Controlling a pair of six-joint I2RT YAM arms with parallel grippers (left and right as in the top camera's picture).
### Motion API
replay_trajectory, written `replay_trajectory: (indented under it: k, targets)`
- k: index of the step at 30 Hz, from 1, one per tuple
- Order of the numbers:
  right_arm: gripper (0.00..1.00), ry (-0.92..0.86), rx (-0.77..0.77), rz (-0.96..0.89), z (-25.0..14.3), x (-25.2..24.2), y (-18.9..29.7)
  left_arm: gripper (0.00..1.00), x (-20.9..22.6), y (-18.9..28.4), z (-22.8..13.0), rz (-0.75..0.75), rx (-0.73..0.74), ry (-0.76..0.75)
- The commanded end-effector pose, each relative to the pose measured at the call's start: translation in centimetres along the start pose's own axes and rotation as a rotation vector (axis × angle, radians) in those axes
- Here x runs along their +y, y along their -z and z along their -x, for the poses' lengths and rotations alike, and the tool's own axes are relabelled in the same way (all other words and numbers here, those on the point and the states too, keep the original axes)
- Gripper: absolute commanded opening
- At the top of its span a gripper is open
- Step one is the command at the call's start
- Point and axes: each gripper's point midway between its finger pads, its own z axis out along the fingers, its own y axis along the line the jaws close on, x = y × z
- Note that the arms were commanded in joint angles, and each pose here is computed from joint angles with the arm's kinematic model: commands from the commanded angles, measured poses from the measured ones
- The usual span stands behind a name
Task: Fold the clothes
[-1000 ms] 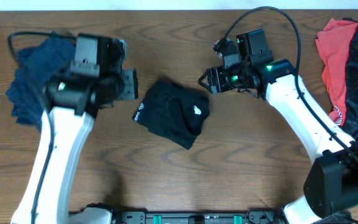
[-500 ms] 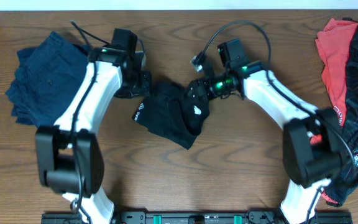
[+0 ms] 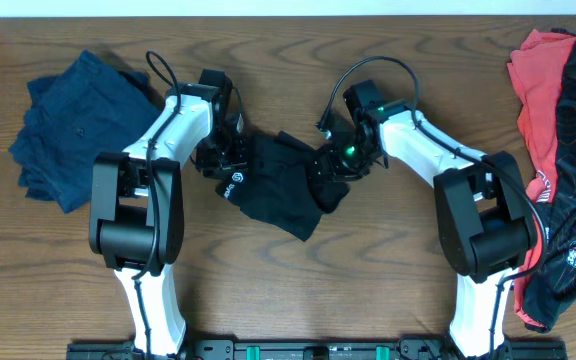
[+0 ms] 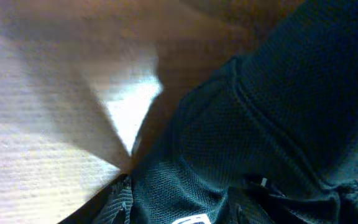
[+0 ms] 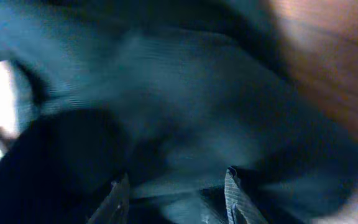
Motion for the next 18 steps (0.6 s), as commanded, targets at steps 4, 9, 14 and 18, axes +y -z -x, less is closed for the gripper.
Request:
replay_trajectory:
  k: [4,9,14,18]
  targets:
    - [0.49,-0.093,0.014,-0.35,-1.0,-7.6,-0.2,0.49,0.9,-1.3,-3.8,0.028,0.179,0.041]
    - [0.5,-0.115,-0.044,-0.416,0.2,-9.9,1.1,0.45,0.8,-0.4,-7.1,0.035,0.311,0.08]
    - [0.52,-0.148,-0.113,-0.414,2.0,-10.5,4.1,0.44,-0.7,2.2,-7.9,-0.006,0.286,0.065]
    - [0.53,-0.146,-0.22,-0.409,3.9,-9.1,9.2,0.44,-1.9,5.9,-6.5,-0.045,0.1,0.011]
